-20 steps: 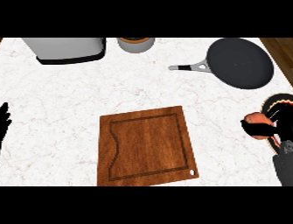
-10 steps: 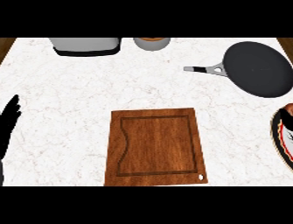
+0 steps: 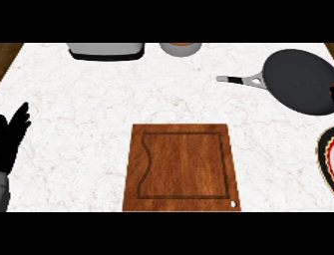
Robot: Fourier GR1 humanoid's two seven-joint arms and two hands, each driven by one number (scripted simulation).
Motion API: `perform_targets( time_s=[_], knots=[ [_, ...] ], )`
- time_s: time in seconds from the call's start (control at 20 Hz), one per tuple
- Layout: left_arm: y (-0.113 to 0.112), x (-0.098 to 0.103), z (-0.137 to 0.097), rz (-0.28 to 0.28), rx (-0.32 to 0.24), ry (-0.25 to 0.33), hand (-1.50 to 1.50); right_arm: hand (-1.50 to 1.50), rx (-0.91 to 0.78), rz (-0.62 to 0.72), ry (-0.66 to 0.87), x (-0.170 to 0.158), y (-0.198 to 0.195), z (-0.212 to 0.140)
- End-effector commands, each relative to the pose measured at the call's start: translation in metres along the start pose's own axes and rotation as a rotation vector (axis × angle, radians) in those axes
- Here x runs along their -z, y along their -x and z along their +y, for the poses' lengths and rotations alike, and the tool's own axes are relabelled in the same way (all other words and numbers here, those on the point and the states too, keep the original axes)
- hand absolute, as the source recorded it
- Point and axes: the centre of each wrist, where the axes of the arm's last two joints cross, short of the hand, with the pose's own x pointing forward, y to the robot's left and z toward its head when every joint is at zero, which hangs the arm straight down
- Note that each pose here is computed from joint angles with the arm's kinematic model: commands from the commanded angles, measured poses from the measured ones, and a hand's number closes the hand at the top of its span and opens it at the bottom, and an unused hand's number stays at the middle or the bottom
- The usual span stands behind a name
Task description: Pick the squash from the cutting board and place it in the pan
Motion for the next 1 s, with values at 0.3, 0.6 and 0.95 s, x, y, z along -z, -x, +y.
perform_targets(
  time_s=[0.3,0.6,0.95],
  knots=[
    [0.008,-0.006,-0.014,-0.005,-0.001,0.031,0.00,1.50,0.131,0.079,-0.048,0.061,-0.015,0.043],
    [-0.018,0.011,-0.020,-0.036,0.003,0.021,0.00,1.50,0.121,0.117,-0.092,0.060,0.006,0.070],
    [-0.017,0.013,-0.026,-0.053,0.005,0.050,0.00,1.50,0.242,0.140,-0.131,0.069,0.010,0.067]
  ],
)
